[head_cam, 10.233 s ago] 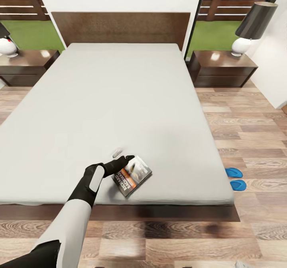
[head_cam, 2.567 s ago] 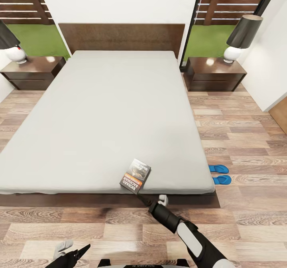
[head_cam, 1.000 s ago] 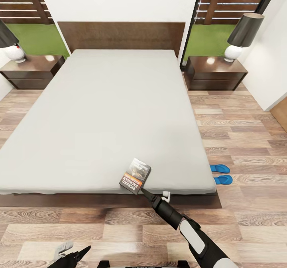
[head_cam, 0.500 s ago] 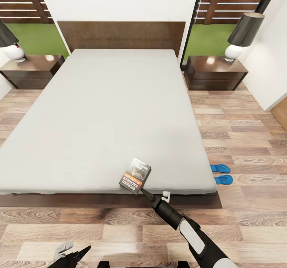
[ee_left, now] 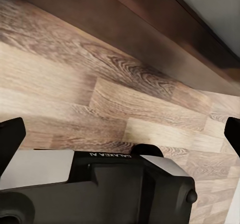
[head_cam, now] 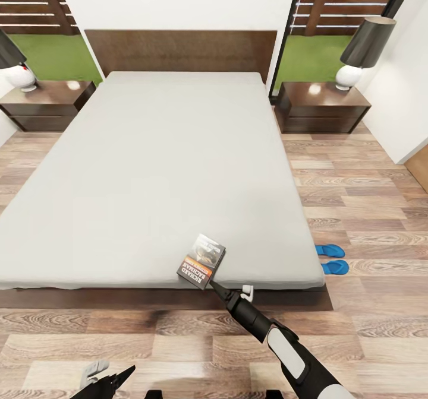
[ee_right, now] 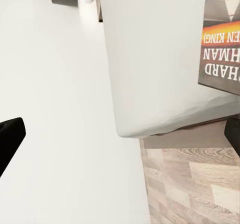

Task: In the bedroom, move the book from the bed onto either nightstand, and place the two sandals side by side next to the bed.

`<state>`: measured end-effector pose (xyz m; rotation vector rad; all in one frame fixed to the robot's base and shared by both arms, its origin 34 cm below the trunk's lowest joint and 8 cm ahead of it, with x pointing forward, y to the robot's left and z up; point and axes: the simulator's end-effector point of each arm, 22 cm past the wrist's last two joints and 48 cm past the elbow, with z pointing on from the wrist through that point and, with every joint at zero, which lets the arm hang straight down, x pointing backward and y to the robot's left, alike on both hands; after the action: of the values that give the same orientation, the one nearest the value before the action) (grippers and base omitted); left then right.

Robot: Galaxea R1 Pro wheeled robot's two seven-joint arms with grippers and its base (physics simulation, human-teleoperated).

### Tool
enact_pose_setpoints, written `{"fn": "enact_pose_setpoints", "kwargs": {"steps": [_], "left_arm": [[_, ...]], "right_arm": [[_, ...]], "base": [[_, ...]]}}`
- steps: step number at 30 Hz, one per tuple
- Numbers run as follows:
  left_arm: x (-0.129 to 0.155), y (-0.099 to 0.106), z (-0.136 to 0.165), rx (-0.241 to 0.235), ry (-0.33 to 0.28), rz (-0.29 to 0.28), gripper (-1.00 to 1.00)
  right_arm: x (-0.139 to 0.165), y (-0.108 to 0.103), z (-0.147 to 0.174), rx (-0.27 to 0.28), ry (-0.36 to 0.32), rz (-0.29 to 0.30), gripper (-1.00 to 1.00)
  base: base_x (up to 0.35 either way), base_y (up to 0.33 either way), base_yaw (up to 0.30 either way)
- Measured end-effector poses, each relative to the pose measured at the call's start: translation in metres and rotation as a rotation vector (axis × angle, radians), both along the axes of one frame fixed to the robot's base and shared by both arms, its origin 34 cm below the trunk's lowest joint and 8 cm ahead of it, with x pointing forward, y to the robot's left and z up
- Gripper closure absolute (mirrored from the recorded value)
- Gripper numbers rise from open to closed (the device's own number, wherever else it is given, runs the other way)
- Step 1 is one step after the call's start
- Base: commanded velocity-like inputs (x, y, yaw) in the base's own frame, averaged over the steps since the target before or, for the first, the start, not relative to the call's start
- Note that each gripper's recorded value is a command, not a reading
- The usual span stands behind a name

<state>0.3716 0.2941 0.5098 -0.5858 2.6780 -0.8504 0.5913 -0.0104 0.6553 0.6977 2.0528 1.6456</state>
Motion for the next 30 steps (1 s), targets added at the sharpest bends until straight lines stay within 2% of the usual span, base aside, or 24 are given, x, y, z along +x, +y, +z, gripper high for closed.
{"fn": "enact_pose_setpoints", "kwargs": {"steps": [30], "left_arm": [[0.002, 0.001, -0.044, 0.000, -0.001, 0.001, -1.00]], "right_arm": [[-0.002, -0.001, -0.047, -0.004, 0.009, 0.004, -1.00]], "base": [[0.000, 0.000, 0.000]]}}
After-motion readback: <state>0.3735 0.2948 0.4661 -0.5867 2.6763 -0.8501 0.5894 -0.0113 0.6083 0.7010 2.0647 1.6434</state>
